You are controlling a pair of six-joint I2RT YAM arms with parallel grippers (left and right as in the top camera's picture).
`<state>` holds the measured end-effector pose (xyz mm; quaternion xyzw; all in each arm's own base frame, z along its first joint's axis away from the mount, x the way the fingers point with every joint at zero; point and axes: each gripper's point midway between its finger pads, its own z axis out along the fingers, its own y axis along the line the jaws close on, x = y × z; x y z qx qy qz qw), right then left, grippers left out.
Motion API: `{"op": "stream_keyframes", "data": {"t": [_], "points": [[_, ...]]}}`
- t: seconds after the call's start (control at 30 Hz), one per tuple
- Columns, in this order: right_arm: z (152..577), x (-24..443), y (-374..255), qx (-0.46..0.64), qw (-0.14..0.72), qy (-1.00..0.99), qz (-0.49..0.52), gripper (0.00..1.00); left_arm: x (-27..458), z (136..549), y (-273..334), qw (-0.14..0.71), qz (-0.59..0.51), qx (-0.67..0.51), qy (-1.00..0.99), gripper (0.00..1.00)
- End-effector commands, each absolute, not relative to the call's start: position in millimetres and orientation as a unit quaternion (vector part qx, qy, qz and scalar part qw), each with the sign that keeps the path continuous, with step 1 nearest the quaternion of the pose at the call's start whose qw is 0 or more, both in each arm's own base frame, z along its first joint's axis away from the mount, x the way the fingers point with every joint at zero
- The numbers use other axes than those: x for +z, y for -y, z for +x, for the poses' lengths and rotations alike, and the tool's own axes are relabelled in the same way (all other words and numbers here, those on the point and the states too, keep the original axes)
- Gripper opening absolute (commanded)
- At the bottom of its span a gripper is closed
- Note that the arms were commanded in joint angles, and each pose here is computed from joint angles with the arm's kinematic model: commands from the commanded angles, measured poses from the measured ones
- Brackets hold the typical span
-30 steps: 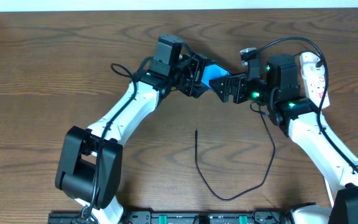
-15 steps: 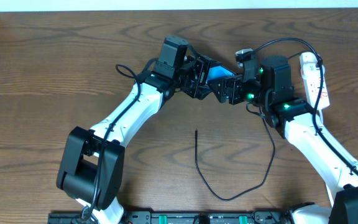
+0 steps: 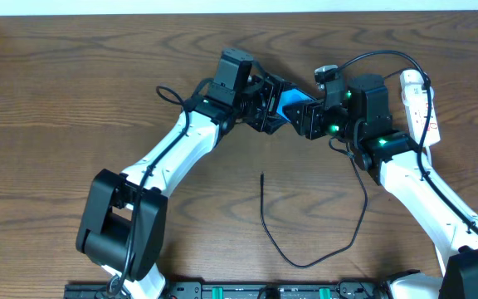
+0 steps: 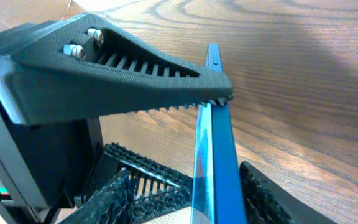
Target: Plug charger to phone and switch on socket
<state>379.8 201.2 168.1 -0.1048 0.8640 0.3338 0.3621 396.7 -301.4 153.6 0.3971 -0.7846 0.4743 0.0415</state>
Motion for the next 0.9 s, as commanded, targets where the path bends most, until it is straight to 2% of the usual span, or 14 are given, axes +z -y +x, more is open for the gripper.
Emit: {"op": "stream_keyframes", "data": {"t": [0.0,0.63,0.73,0.87], "points": [[382.6,172.8,-204.9,0.335,0.366,-0.861,-0.11,0.5,169.9,394.9,305.3,0.037,0.387,0.49,0.78,0.08],[382.1,172.1,-204.8,0.334,0.365,-0.862,-0.11,0.28,169.8,394.6,305.6,0.037,0.387,0.49,0.781,0.07],[382.2,172.2,-204.8,0.334,0.365,-0.862,-0.11,0.18,169.8,394.6,305.6,0.037,0.387,0.49,0.781,0.07],[382.2,172.2,-204.8,0.334,0.365,-0.862,-0.11,0.15,169.8,394.6,305.6,0.037,0.387,0.49,0.781,0.08]]}}
